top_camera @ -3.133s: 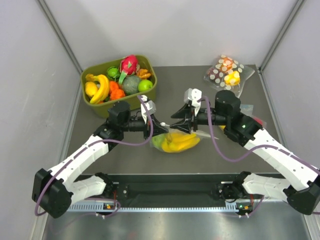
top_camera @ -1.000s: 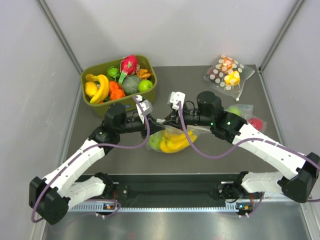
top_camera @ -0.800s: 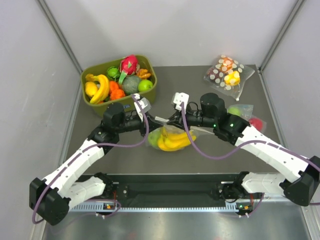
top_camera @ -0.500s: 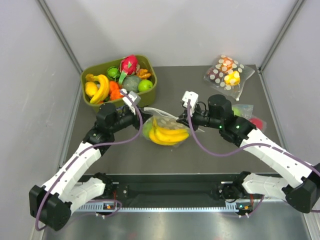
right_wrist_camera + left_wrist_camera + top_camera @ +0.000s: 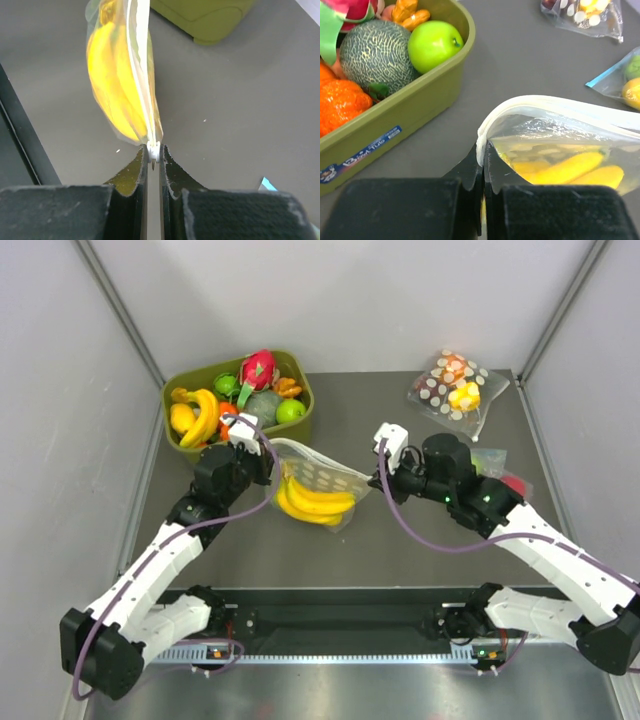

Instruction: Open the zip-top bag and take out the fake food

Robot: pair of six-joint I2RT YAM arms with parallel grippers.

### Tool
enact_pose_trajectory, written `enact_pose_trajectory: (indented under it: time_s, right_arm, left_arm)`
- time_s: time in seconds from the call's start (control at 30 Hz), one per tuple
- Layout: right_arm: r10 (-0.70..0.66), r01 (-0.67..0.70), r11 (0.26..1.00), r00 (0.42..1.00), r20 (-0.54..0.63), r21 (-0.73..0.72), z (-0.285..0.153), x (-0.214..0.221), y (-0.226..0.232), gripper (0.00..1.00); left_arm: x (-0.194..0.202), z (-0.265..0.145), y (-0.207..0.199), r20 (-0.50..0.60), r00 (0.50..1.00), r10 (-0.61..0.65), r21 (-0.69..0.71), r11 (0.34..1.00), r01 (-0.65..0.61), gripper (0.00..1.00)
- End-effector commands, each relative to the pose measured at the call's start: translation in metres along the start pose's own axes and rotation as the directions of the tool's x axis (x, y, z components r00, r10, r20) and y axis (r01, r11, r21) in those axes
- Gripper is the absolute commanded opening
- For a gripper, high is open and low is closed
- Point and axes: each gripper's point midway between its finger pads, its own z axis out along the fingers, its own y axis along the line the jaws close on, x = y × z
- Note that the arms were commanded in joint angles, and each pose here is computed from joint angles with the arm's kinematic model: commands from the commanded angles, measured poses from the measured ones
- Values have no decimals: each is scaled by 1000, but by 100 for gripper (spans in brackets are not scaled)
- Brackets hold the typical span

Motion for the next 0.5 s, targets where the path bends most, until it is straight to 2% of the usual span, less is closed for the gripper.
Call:
enact_pose_trajectory:
  time_s: [0.0,0.1,0.2,0.23,0.27,0.3,0.33,0.37,0.4,0.47]
  right_arm:
    - [16,-18,997,999,30,72,-21,-16,-13,0]
    - [17,-19,997,1000,20,75,-24,-14,-13,0]
    - [17,-20,997,999,39,81,-29,-21,-13,2]
    - [19,-23,996,999,44,82,-30,-23,-14,8]
    - [17,-22,996,998,62,84,-32,-30,-14,26]
    - [16,-23,996,997,79,83,-32,-35,-15,34]
    - [13,-20,997,995,94,74,-33,-40,-14,40]
    - [9,-17,997,994,110,72,-33,-46,-14,50]
    - [7,-15,998,993,120,67,-32,-50,-14,54]
    - [0,-9,998,989,150,60,-31,-62,-15,59]
  left_arm:
    - [3,-1,33,1,1000,-11,-173,985,11,0]
    - [7,-1,35,-7,1000,-5,-177,984,4,0]
    - [7,1,18,7,999,43,-71,997,-42,0]
    - [8,-1,-5,14,998,65,67,996,-66,0]
    - [13,-3,-16,17,997,75,132,988,-77,0]
    - [5,-5,-28,70,994,86,197,976,-98,0]
    - [3,-14,-51,101,991,86,325,939,-115,0]
    - [11,-17,-59,106,991,85,373,920,-119,0]
    - [5,-21,-68,146,986,85,422,896,-139,0]
    - [9,-29,-82,147,985,89,502,852,-152,0]
